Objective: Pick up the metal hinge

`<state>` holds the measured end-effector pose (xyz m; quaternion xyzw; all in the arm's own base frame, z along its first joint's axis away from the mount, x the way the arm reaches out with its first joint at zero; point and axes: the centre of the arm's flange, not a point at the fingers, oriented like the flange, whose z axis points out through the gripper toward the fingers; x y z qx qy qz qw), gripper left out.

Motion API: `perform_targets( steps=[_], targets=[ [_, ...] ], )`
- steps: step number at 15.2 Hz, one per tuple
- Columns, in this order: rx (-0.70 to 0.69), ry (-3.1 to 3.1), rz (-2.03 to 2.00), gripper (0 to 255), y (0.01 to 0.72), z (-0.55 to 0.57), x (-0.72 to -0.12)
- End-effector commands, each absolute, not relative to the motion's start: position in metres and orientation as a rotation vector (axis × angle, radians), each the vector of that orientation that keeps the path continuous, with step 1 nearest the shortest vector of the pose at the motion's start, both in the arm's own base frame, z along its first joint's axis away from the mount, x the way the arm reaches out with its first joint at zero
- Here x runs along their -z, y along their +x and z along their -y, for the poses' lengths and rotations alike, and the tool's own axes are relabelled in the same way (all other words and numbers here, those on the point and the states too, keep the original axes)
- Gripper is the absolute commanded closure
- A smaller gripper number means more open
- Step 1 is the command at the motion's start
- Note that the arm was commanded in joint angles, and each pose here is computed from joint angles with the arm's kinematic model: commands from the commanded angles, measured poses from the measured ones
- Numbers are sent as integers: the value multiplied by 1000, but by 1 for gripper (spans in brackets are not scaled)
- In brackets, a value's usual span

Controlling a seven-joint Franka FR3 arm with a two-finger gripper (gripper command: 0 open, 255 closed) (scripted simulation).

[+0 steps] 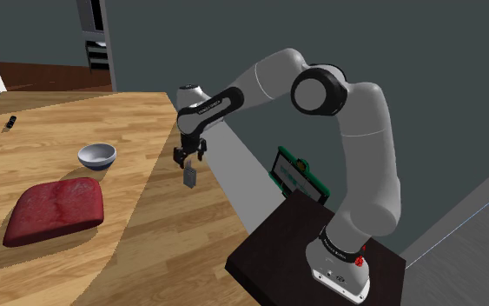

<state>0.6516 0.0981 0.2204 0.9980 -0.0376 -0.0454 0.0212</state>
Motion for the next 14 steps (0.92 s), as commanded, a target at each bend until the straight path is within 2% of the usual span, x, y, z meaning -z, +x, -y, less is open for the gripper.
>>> perform_targets(
  steps=[1,10,11,14],
  targets=[
    [135,3091,114,0,665,-104,-207],
    [135,3091,114,0,665,-104,-167],
    [135,3091,114,255,665,-104,-166],
    [135,3091,114,255,665,-104,-166]
  ],
)
